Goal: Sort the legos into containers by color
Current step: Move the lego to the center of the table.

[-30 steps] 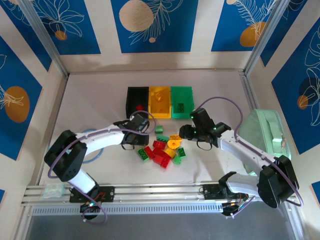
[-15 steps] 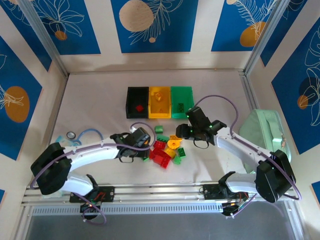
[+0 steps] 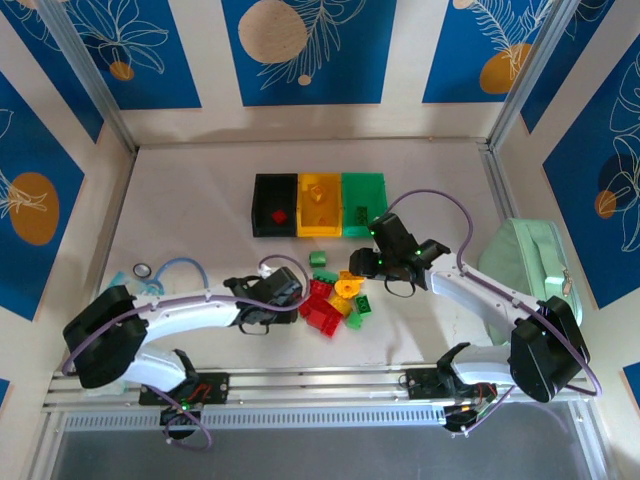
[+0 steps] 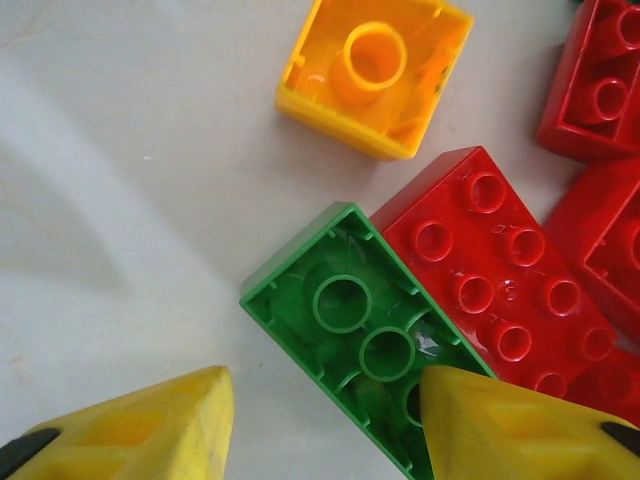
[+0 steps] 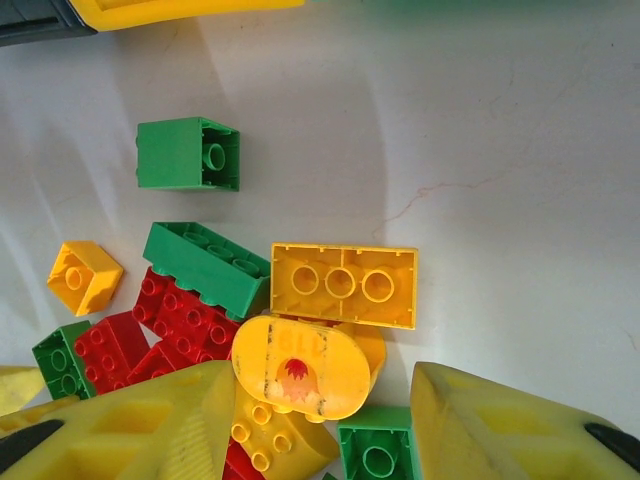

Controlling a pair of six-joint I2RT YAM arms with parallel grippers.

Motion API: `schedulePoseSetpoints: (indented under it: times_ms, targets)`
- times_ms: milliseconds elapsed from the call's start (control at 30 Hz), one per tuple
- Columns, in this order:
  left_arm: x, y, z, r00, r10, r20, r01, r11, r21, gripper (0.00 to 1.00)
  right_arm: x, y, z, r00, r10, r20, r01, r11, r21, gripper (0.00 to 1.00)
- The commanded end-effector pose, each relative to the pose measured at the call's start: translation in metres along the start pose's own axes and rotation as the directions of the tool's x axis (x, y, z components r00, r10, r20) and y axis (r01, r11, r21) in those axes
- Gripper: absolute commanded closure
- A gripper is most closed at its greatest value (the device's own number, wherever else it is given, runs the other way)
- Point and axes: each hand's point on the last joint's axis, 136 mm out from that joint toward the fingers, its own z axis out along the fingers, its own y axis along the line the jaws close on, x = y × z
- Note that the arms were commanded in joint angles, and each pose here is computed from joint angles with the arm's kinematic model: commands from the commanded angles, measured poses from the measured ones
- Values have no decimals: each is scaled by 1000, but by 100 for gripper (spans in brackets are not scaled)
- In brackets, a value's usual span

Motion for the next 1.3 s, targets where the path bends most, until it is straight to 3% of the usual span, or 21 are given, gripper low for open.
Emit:
schedulePoseSetpoints:
  times_ms: [0,233,467,567,700,800,1267]
  targets:
    - [8,5,14,997,-59,-42,59,998,-1,50,-5,2,-5,1000,13,23,-13,1000,4,50]
    - [6,42,7,990,-139,14,140,984,-114,56,-4,-1,-8,999,14,33,-14,1000,13,50]
    - [-11,70,-20,978,-176,110,190,973,-129,55,-4,-1,-5,999,20,31,-21,1000,4,50]
    - [-20,66,-28,985,-134,109,149,977,-151,53,-5,1,-3,999,21,26,-21,1000,-1,50]
    - [-20,55,-22,987,-141,81,150,982,-119,38,-6,3,-2,1000,19,25,-19,1000,-2,50]
    - [-17,51,-15,985,-159,72,166,981,-103,33,-6,2,-2,999,21,26,-21,1000,0,50]
    - [-21,35,15,989,-144,25,146,983,-113,35,-4,0,4,1000,17,15,-17,1000,13,50]
